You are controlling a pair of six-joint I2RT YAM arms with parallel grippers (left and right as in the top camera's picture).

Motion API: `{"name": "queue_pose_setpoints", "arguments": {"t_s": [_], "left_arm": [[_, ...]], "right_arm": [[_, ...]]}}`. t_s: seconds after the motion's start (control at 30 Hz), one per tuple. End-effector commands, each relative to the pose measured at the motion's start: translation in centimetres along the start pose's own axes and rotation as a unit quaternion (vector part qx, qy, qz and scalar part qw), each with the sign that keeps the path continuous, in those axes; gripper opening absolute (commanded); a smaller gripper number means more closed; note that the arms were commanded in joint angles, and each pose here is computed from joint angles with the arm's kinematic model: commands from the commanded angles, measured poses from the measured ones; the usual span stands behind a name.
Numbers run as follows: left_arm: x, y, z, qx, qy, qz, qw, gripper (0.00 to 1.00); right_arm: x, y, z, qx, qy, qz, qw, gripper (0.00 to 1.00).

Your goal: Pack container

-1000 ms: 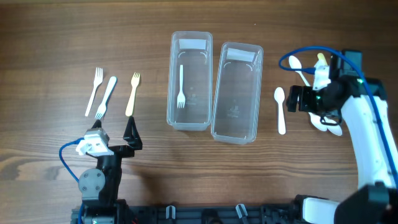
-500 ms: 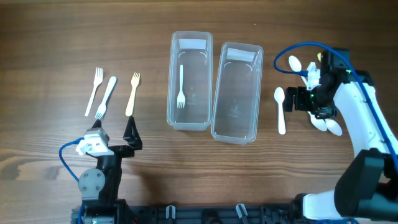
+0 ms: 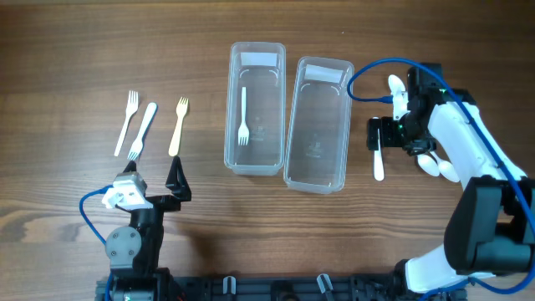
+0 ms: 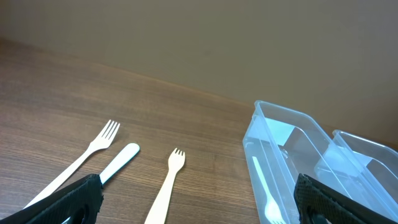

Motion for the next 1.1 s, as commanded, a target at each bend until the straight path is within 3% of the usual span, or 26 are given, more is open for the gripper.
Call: {"name": "queue_pose_setpoints", "arguments": {"t_s": [0.0,0.5,1.07], "left_arm": [[0.0,0.1,-0.2,0.004,0.001,0.001,1.000,1.00],[0.0,0.1,-0.2,0.004,0.001,0.001,1.000,1.00],[0.0,0.1,-0.2,0.004,0.001,0.001,1.000,1.00]], "right_arm": [[1.0,-0.4,0.2,0.003,0.010,-0.009,1.000,1.00],[2.8,0.2,0.7,0.017,0.014,0.016,1.000,1.00],[4.0,0.2,1.7,0.163,0.004,0.020,0.986,1.00]]}}
Point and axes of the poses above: each gripper's point midway between its finger pads, its own x axis out along the fingers, its own y axis along the line the jaws close on, z = x × y, the point moved 2 cm from there along -x, back along the fingers, and after that the axes turned 4 degrees about -x, right-handed, at the moved point
